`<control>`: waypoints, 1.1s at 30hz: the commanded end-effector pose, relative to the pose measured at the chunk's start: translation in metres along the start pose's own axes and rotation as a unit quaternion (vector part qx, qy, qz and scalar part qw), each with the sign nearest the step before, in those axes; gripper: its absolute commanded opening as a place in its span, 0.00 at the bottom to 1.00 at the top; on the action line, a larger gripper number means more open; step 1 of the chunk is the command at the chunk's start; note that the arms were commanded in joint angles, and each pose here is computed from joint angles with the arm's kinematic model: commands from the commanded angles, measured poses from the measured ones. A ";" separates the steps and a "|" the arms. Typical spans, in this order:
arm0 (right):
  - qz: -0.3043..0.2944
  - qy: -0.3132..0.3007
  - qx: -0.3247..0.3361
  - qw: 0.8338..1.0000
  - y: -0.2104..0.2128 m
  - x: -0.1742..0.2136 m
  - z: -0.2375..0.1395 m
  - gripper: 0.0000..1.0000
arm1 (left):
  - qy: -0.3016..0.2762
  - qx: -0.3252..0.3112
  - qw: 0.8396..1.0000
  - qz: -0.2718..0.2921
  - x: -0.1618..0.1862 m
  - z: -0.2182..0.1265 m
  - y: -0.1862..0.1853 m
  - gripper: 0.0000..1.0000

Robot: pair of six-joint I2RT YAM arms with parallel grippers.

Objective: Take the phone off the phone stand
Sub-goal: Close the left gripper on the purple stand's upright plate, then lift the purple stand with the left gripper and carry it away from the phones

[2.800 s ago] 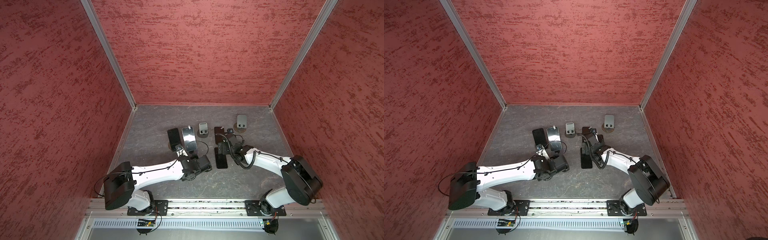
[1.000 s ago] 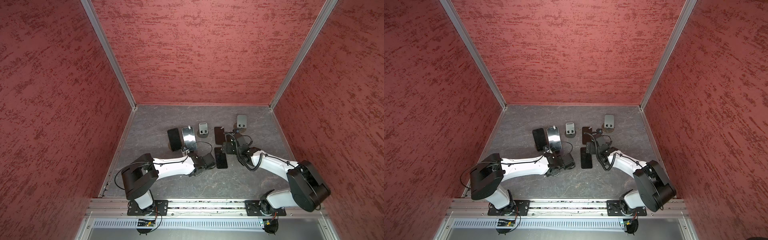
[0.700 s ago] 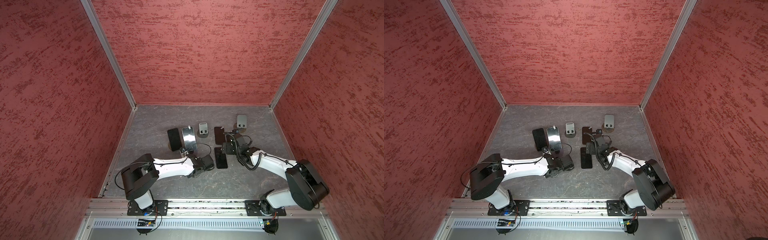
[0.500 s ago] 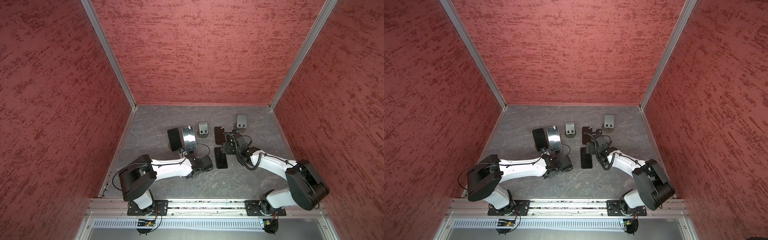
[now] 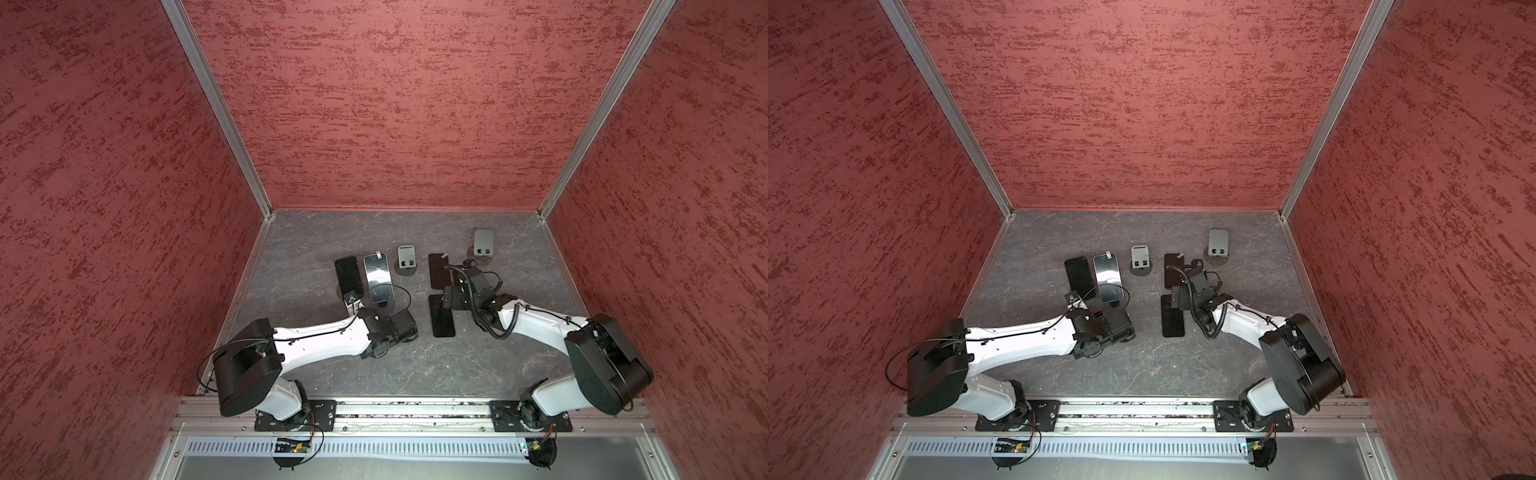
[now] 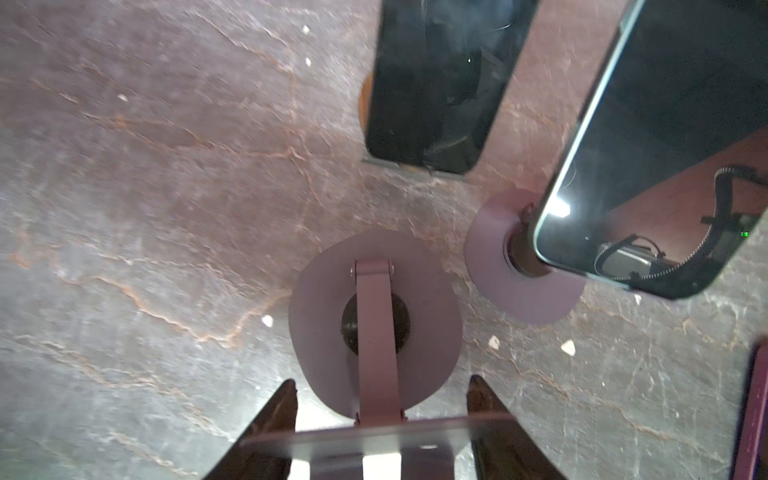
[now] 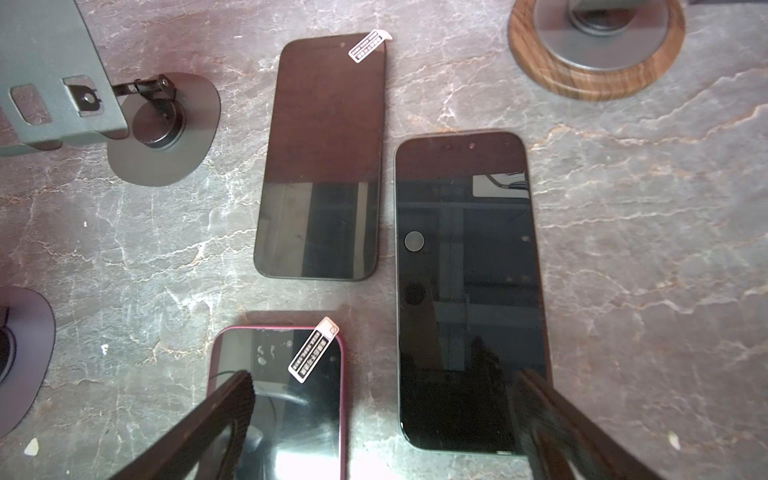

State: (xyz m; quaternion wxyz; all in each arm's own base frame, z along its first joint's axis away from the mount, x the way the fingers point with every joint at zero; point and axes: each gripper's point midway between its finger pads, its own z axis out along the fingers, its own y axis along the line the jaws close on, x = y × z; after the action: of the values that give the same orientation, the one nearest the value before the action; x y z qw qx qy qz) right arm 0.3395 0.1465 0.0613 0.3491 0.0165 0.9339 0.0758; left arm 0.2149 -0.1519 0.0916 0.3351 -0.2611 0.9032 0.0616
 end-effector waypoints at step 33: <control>0.025 -0.063 -0.010 0.998 0.004 -0.048 -0.043 0.99 | 0.031 0.010 0.999 -0.034 -0.141 0.086 0.067 0.62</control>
State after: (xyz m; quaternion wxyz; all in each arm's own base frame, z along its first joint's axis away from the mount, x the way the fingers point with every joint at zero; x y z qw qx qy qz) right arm 0.3423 0.1485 0.1090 0.3899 0.0215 0.9150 0.1011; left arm 0.2936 -0.0061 0.0988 0.2865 -0.3063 0.9058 0.0613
